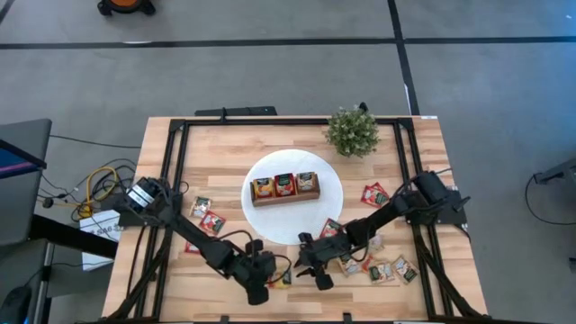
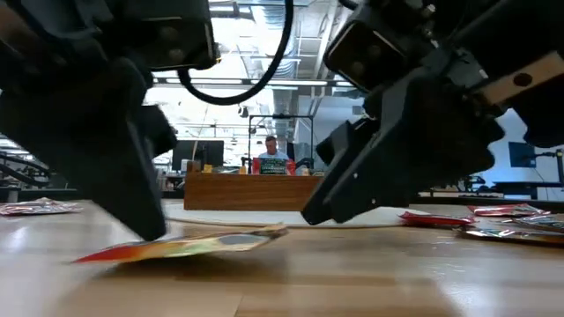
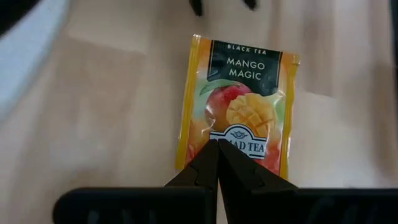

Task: Pick & Place Tea
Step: Put the orange tea bag into the left section of the wooden organizer

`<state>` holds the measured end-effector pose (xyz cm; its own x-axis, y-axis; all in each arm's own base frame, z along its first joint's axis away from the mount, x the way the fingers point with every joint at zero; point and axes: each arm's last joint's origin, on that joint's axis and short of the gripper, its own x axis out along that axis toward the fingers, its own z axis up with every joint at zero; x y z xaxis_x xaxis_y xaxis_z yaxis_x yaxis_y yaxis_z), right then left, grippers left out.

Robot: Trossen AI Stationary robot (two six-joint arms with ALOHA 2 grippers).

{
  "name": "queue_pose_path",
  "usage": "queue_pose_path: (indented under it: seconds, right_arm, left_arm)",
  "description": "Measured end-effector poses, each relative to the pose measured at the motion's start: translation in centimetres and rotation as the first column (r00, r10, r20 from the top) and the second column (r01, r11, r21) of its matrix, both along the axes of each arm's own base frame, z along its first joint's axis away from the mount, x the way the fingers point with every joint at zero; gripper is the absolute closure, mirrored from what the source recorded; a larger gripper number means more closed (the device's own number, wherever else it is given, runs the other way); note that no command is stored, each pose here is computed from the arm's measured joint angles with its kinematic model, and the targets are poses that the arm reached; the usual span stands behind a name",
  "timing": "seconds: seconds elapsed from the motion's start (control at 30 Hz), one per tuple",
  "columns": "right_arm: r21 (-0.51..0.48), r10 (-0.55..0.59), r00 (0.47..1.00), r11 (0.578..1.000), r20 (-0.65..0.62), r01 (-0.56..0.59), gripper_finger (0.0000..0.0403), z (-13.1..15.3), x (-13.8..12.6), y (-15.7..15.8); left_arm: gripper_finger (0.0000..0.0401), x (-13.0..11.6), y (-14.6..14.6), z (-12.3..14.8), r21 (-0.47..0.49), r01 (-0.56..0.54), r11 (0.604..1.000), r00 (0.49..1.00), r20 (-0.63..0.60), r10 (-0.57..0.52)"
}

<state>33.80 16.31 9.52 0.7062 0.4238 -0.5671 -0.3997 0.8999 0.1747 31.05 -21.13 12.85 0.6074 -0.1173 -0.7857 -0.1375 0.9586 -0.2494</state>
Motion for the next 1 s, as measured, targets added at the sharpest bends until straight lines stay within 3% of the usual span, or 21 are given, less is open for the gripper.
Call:
queue_pose_path:
  seconds: [0.1, 0.23, 0.43, 0.53, 0.73, 0.9, 1.0]
  right_arm:
    - [-0.01, -0.045, 0.998, 0.999, -0.034, 0.045, 0.0309, -0.2, 0.3, -0.3]
    - [-0.034, -0.124, 0.991, 0.992, -0.052, 0.122, 0.0333, 0.5, 0.5, -1.1]
    - [-0.087, -0.106, 0.991, 0.991, -0.081, 0.099, 0.0345, 1.8, 0.0, -1.5]
    - [-0.111, -0.085, 0.992, 0.991, -0.091, 0.075, 0.0345, 2.0, -0.4, -1.4]
    - [-0.134, -0.079, 0.988, 0.989, -0.131, 0.062, 0.0345, 1.7, -0.7, -1.3]
    - [-0.184, -0.066, 0.978, 0.983, -0.197, 0.03, 0.0345, 2.6, -1.8, -1.4]
    - [-0.201, -0.046, 0.975, 0.98, -0.219, 0.001, 0.0345, 3.8, -2.8, -1.2]
  left_arm:
    - [0.0401, -0.2, -0.8, 0.2, -0.06, -0.024, 0.998, 1.0, 0.015, 0.024]
    - [0.0401, 0.4, -1.7, 1.2, -0.086, -0.08, 0.993, 0.976, 0.195, 0.096]
    - [0.0401, 0.5, -1.5, 1.4, -0.024, -0.132, 0.991, 0.958, 0.255, 0.133]
    - [0.0394, 0.7, -1.1, 1.3, 0.022, -0.065, 0.998, 0.971, 0.233, 0.058]
    - [0.0312, 1.6, 0.0, 1.3, 0.111, 0.039, 0.993, 0.972, 0.228, -0.063]
    - [0.0225, 2.4, 0.6, 1.0, 0.111, 0.087, 0.99, 0.966, 0.235, -0.111]
    - [0.0201, 3.1, 0.8, -0.1, 0.1, 0.134, 0.986, 0.959, 0.237, -0.155]
